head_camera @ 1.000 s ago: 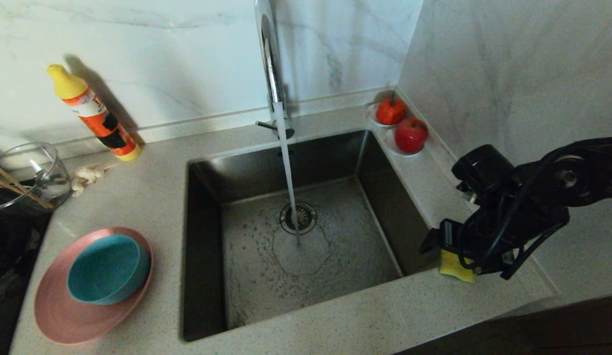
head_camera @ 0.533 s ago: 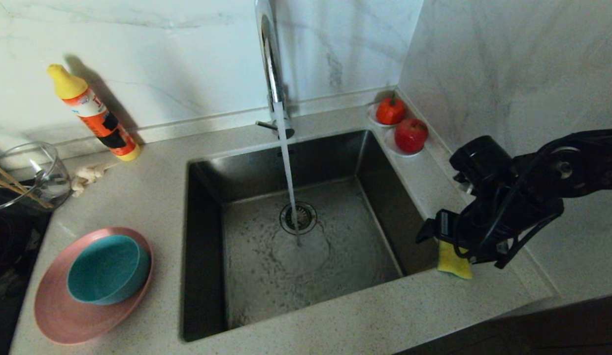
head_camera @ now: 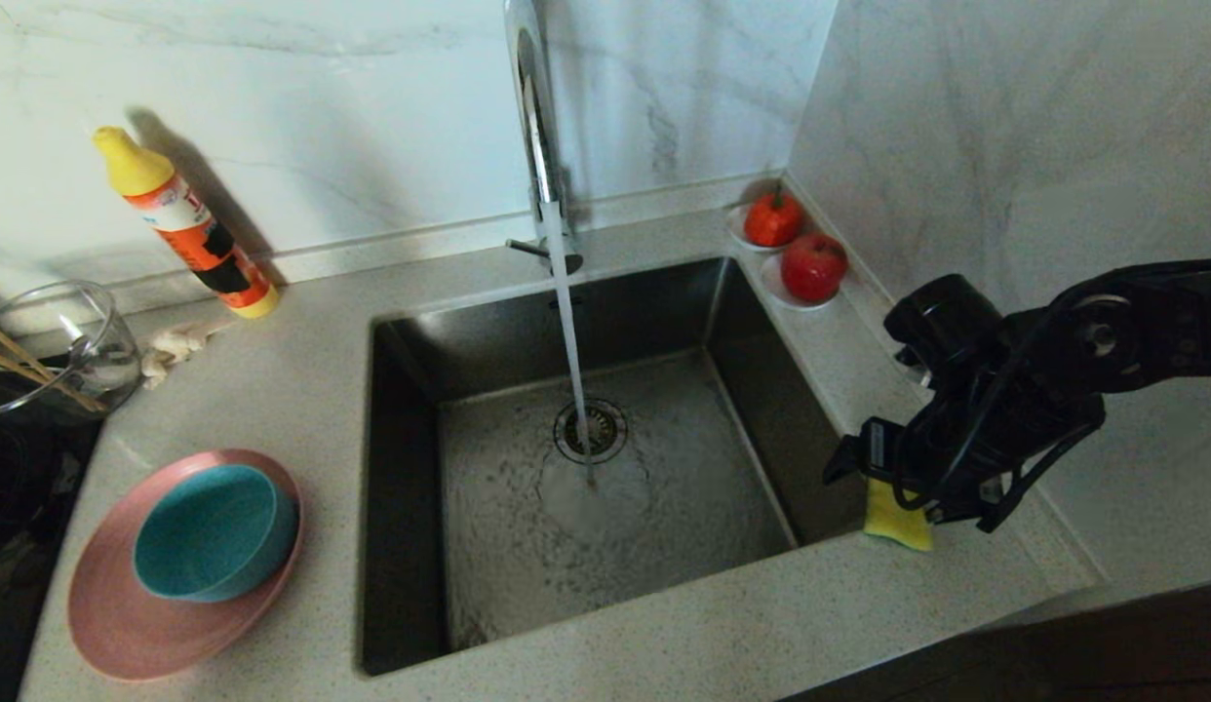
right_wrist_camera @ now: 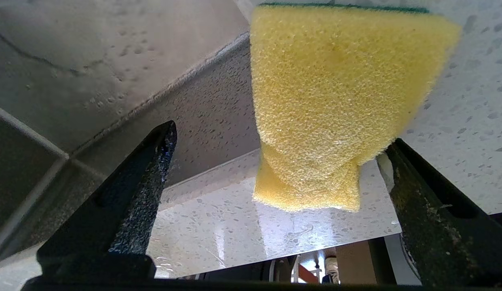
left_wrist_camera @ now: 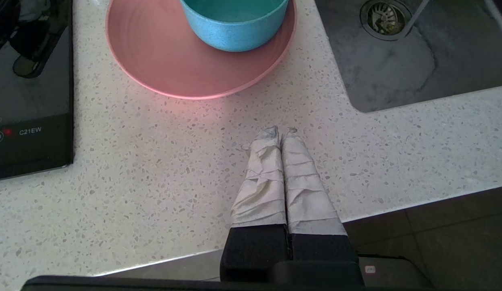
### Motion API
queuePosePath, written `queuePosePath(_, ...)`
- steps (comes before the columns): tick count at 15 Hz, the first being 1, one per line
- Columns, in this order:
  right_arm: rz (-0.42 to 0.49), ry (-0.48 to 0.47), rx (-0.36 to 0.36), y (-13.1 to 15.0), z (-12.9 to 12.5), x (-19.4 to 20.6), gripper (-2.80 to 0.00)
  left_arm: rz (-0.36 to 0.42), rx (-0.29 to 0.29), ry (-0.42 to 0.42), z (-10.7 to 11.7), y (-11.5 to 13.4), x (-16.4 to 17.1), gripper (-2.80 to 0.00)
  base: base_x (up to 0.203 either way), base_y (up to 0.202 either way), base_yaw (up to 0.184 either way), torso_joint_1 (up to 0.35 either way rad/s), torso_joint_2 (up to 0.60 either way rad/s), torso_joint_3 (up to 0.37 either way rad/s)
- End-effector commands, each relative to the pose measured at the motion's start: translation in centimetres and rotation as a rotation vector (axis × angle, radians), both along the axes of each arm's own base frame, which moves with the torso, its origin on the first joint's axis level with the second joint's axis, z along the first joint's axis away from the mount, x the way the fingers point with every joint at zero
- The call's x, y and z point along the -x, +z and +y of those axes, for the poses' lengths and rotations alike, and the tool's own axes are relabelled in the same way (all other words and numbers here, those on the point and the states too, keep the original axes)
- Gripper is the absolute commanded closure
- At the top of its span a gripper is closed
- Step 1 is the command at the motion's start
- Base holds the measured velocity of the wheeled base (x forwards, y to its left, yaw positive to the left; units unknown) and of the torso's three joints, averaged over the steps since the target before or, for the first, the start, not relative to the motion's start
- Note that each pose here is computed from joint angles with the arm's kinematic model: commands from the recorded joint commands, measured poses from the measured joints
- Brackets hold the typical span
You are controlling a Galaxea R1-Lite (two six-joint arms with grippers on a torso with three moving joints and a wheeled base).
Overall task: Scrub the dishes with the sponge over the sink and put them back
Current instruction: Pick up a bowl and the sponge
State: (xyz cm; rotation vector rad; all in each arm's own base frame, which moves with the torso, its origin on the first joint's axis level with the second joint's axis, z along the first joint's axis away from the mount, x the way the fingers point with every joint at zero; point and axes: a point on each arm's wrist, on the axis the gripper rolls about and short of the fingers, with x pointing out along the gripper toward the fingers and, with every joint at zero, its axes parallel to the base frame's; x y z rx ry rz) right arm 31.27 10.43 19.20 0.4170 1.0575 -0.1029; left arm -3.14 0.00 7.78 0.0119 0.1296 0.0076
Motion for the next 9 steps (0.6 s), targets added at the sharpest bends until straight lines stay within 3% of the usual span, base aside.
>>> queuePosePath(1,0.001,-0.005,-0.001,0.03,-0.06,-0.01,-2.8,0.002,0.0,0.001,0.0,-0.01,-0.01,0.0,0.0,0.0,0.0,0.0,0.0,0.0)
queuePosePath(6,0.003,-0.003,0.001,0.02,-0.05,-0.04,-2.8,0.002,0.0,0.001,0.0,-0.01,0.0,0.0,0.0,0.0,0.0,0.0,0.0,0.0)
queuePosePath(7,0.002,-0.003,0.0,0.04,-0.05,-0.04,0.0,0.002,0.001,0.001,0.0,0.0,-0.01,0.0,0.0,0.0,0.0,0.0,0.0,0.0)
queuePosePath(9,0.002,-0.008,0.0,0.07,-0.19,-0.08,0.0,0.001,0.0,0.001,0.0,-0.01,0.0,0.0,0.0,0.0,0.0,0.0,0.0,0.0)
